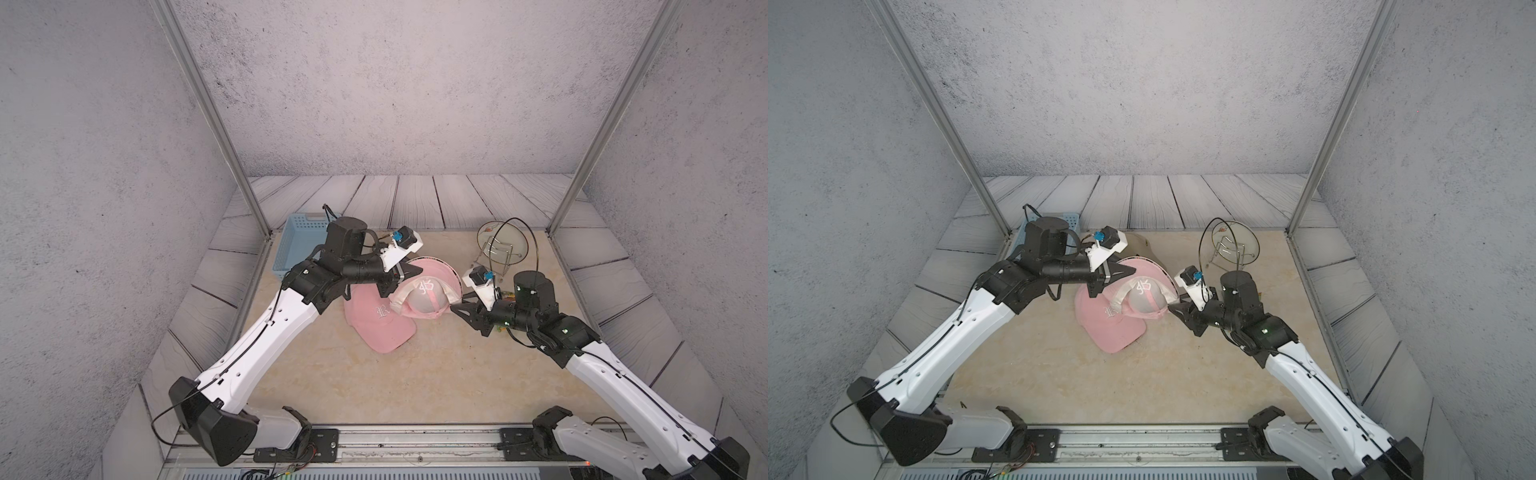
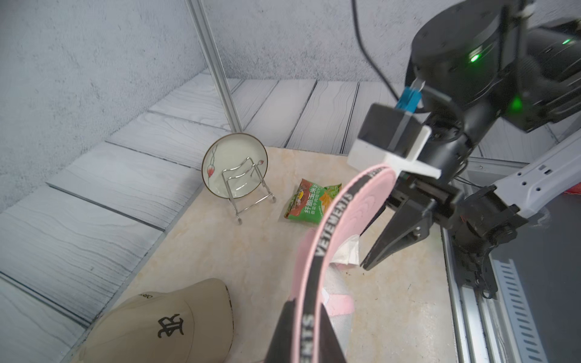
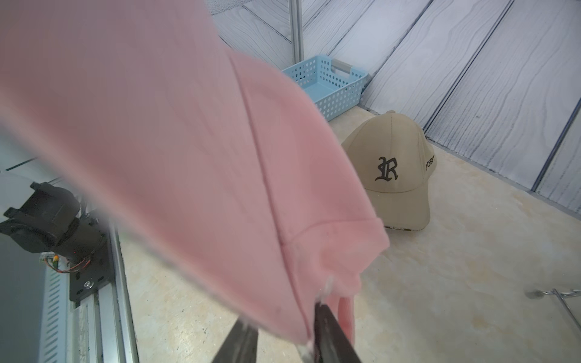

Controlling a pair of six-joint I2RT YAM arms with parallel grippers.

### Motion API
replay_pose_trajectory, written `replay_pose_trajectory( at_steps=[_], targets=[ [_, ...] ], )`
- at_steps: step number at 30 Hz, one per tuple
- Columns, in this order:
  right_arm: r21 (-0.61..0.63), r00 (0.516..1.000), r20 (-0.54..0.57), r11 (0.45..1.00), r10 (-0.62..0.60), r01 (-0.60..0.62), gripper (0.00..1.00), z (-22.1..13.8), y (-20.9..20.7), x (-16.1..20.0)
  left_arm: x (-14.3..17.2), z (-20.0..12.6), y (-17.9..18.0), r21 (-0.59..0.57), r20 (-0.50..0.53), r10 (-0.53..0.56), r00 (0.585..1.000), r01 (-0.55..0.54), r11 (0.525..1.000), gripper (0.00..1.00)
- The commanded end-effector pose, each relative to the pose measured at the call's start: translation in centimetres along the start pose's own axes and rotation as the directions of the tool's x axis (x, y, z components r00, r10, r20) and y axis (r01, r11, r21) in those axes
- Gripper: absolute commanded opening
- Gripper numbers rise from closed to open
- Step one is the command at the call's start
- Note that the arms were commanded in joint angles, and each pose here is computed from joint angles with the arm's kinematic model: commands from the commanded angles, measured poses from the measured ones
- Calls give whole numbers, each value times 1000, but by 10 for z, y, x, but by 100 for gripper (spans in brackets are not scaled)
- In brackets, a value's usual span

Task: Turn the baseball cap inside out
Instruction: Turn over the baseball cap.

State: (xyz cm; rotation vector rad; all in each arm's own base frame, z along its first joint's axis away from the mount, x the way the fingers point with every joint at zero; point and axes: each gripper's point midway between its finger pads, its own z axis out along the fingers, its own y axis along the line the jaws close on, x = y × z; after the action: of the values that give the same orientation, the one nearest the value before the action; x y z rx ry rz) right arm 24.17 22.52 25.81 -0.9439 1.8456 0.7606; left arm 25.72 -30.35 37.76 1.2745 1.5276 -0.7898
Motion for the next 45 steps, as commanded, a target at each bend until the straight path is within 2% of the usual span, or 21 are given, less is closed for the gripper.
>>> replay_pose_trajectory(
  at_steps=[1, 8, 14, 20, 23, 25, 26, 27, 29, 32, 36, 38, 40, 43, 45],
  targets=[
    [-83, 999, 40, 996, -16, 20, 36, 3, 11, -3, -39, -17, -15, 70, 129, 37, 991, -46, 996, 0],
    [-107, 998, 45, 993, -35, 39, 32, 5, 15, 4, -49, -28, -16, 71, 159, 31, 987, -43, 997, 0],
    [-222, 997, 62, 974, -39, 52, 18, 3, 34, 7, -61, -41, -7, 58, 211, 2, 977, -15, 998, 0],
    [-214, 998, 60, 976, -19, 31, 2, 4, 33, 6, -69, -47, -7, 71, 245, -17, 969, -1, 997, 0],
    [-96, 999, 25, 995, 24, -22, 0, 9, 11, 14, -75, -53, 5, 25, 276, -40, 960, 34, 999, 0],
    [63, 996, 5, 994, 88, -88, 0, 12, -17, 22, -80, -58, 17, -27, 301, -79, 950, 91, 995, 0],
    [175, 991, 3, 976, 134, -133, 0, 10, -37, 26, -81, -61, 24, -60, 311, -91, 946, 115, 991, 0],
    [279, 984, 5, 944, 180, -175, 0, 7, -55, 30, -82, -63, 31, -94, 320, -108, 941, 145, 985, 0],
    [481, 961, 24, 840, 275, -252, 0, -5, -90, 38, -82, -68, 43, -157, 336, -135, 932, 197, 968, 0],
    [652, 924, 56, 687, 379, -321, 0, -23, -120, 48, -78, -70, 50, -185, 352, -186, 917, 263, 947, 0],
    [742, 894, 66, 577, 442, -341, 0, -32, -135, 58, -74, -65, 52, -137, 365, -295, 883, 364, 921, 0],
    [767, 887, 46, 553, 459, -326, 0, -33, -139, 65, -78, -61, 49, -75, 383, -347, 856, 403, 912, 0],
    [765, 882, 15, 562, 470, -313, 1, -27, -140, 72, -85, -59, 47, -4, 402, -404, 822, 443, 897, 0],
    [710, 872, -25, 623, 490, -330, 6, -12, -134, 80, -98, -58, 45, 88, 410, -470, 781, 479, 873, 0],
    [676, 861, -37, 647, 507, -352, 7, -5, -131, 84, -102, -59, 49, 91, 414, -489, 768, 500, 861, 0]
  ],
)
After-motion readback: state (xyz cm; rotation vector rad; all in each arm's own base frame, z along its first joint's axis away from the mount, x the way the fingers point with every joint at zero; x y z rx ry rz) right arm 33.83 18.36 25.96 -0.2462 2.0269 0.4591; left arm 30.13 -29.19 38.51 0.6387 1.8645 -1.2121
